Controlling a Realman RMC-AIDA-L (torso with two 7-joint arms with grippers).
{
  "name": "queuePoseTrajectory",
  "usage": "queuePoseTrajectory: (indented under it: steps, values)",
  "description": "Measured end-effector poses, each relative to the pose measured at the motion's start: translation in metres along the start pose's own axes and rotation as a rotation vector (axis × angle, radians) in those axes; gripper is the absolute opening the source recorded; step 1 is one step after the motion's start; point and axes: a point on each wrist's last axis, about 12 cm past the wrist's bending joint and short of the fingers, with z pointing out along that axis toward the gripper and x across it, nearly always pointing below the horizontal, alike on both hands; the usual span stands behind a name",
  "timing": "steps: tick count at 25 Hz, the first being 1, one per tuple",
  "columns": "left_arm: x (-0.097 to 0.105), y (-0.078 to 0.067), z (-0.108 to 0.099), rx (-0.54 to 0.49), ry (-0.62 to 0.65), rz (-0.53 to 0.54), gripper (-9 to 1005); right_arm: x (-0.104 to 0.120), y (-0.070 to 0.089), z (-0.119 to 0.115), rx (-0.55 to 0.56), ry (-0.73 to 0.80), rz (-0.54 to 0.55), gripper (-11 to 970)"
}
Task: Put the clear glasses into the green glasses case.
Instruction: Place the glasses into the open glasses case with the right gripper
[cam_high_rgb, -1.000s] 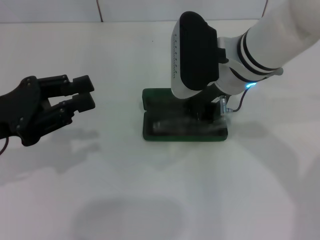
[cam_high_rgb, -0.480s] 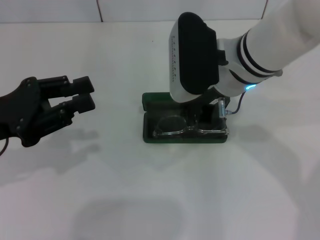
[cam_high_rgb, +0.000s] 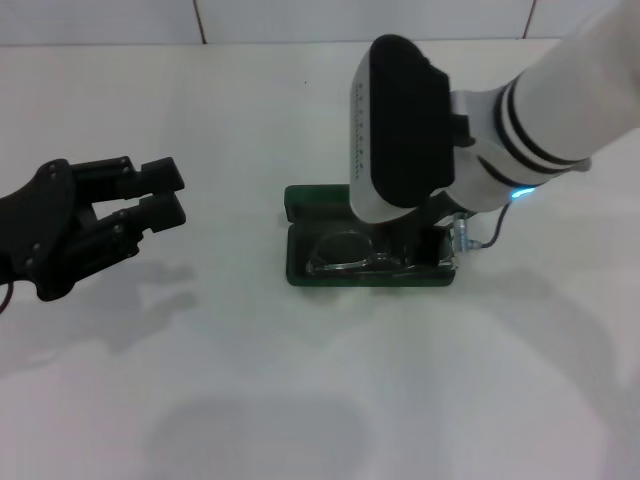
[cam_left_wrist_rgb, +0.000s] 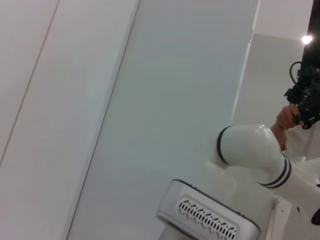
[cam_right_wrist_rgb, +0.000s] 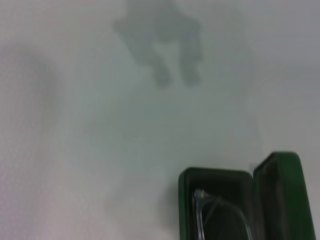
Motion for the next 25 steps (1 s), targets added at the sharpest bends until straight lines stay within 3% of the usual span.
queuePoseTrajectory:
  steps: [9,17,25]
  values:
    - [0.003,-0.003,-0.002,-0.001,-0.008,-0.007,351,0.017,0.006,-0.032,-0.017,0.057,0.174,82]
    - [0.004,-0.003,0.0,0.002,-0.008,-0.018,351,0.04,0.006,-0.021,-0.032,0.151,0.268,76]
    - [0.003,-0.003,0.001,0.004,-0.013,-0.022,351,0.048,0.001,-0.007,-0.015,0.161,0.293,76]
